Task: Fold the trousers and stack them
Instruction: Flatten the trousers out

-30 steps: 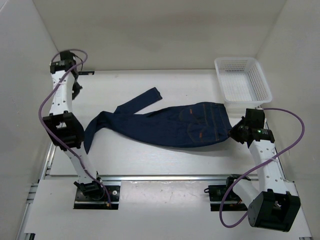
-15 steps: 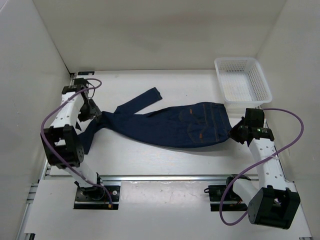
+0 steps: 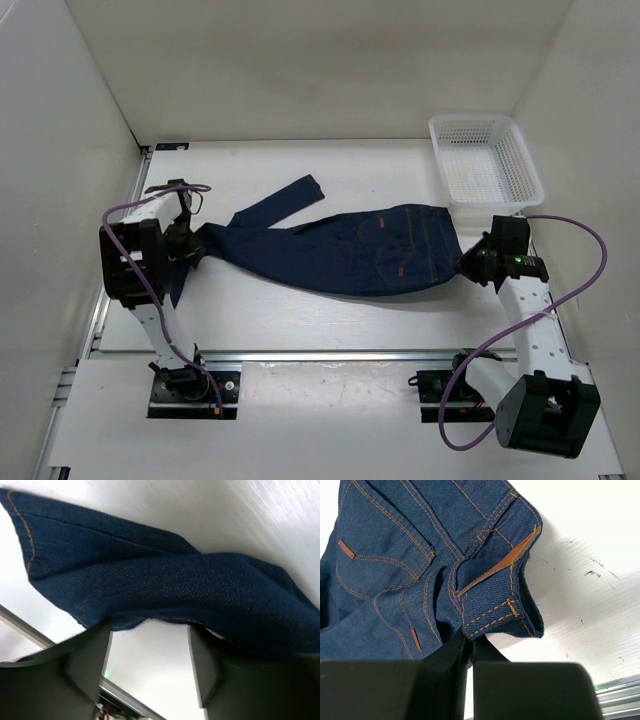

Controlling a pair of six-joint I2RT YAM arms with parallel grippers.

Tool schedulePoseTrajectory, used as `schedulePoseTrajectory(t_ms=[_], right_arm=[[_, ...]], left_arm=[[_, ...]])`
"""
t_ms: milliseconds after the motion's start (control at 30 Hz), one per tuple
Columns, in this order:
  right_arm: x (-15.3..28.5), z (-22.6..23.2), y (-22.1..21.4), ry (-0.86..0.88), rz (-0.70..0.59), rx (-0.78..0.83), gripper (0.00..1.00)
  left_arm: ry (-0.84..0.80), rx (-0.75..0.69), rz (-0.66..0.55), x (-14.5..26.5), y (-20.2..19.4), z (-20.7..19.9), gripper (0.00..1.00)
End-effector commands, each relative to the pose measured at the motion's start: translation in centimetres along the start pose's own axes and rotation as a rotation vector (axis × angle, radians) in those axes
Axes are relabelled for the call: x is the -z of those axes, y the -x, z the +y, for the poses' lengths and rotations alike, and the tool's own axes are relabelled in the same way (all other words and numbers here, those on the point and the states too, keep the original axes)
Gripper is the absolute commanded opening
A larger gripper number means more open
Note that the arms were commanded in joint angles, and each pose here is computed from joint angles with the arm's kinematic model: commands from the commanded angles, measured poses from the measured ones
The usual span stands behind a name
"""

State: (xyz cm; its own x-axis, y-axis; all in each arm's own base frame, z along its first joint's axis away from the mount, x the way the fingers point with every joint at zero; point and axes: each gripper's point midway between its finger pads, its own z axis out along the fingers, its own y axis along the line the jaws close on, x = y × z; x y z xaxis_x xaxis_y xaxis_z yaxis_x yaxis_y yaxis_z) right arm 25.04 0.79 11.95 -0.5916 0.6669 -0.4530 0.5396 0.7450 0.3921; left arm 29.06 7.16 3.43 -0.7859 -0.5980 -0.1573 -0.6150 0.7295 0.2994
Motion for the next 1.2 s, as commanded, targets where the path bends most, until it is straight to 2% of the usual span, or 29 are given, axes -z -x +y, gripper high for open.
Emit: schedulePoseTrajectory(t_ms=[0, 33, 67, 167, 200, 367, 433, 567, 667, 700, 833, 867, 967, 1033, 1167], right_arm=[[0.3, 1.1, 0.9, 0.05, -0.031, 0.011, 0.01], [0.3, 1.1, 0.9, 0.05, -0.031, 0.011, 0.01], [0.3, 1.1, 0.9, 0.05, -0.031, 0.011, 0.01], [0.3, 1.1, 0.9, 0.05, -0.031, 0.011, 0.01], [0.3, 1.1, 0.9, 0.05, -0.031, 0.011, 0.01], [0.3, 1.1, 0.9, 0.05, -0.031, 0.011, 0.01], [0.3, 1.1, 0.9, 0.05, -0.031, 0.011, 0.01], [0.5, 1.2, 1.0, 0.05, -0.031, 0.011, 0.01], [0.7, 1.2, 1.1, 0.055, -0.038, 0.022, 0.01], [0.9, 1.3, 1.1, 0.061, -0.046, 0.022, 0.01], [0.7, 1.0, 0.8, 0.055, -0.037, 0.022, 0.01], [0.7, 1.0, 0.8, 0.055, -0.037, 0.022, 0.01], [0.7, 1.1, 0.7, 0.062, -0.032, 0.022, 0.01], [0.7, 1.1, 0.7, 0.062, -0.032, 0.022, 0.01], [0.5, 1.3, 0.7, 0.069, -0.026, 0.022, 0.01]], left_arm=[[0.021, 0.057, -0.085, 0.8, 2.0, 0.2, 0.7], [0.021, 0.066, -0.085, 0.8, 2.0, 0.2, 0.64], [0.028, 0.066, -0.09, 0.8, 2.0, 0.3, 0.51], [0.054, 0.078, -0.105, 1.4, 1.9, 1.2, 0.28], [0.068, 0.079, -0.115, 1.4, 1.8, 1.7, 0.1], [0.135, 0.092, -0.139, 2.8, 2.1, 3.8, 0.1], [0.143, 0.126, -0.181, 3.8, 3.4, 4.4, 0.1], [0.11, 0.145, -0.229, 6.9, 4.6, 4.6, 0.1], [0.057, 0.123, -0.282, 8.4, 4.7, 3.3, 0.1], [0.041, 0.124, -0.303, 8.8, 4.7, 3.0, 0.12], [-0.066, -0.006, -0.367, 9.5, 3.9, -0.4, 0.79], [-0.085, -0.03, -0.364, 9.1, 3.2, -1.0, 1.0], [-0.124, -0.057, -0.37, 8.7, 2.9, -1.9, 1.0], [-0.085, -0.069, -0.35, 7.3, 3.0, -2.2, 0.92], [-0.036, -0.098, -0.343, 5.9, 3.6, -3.5, 0.89]])
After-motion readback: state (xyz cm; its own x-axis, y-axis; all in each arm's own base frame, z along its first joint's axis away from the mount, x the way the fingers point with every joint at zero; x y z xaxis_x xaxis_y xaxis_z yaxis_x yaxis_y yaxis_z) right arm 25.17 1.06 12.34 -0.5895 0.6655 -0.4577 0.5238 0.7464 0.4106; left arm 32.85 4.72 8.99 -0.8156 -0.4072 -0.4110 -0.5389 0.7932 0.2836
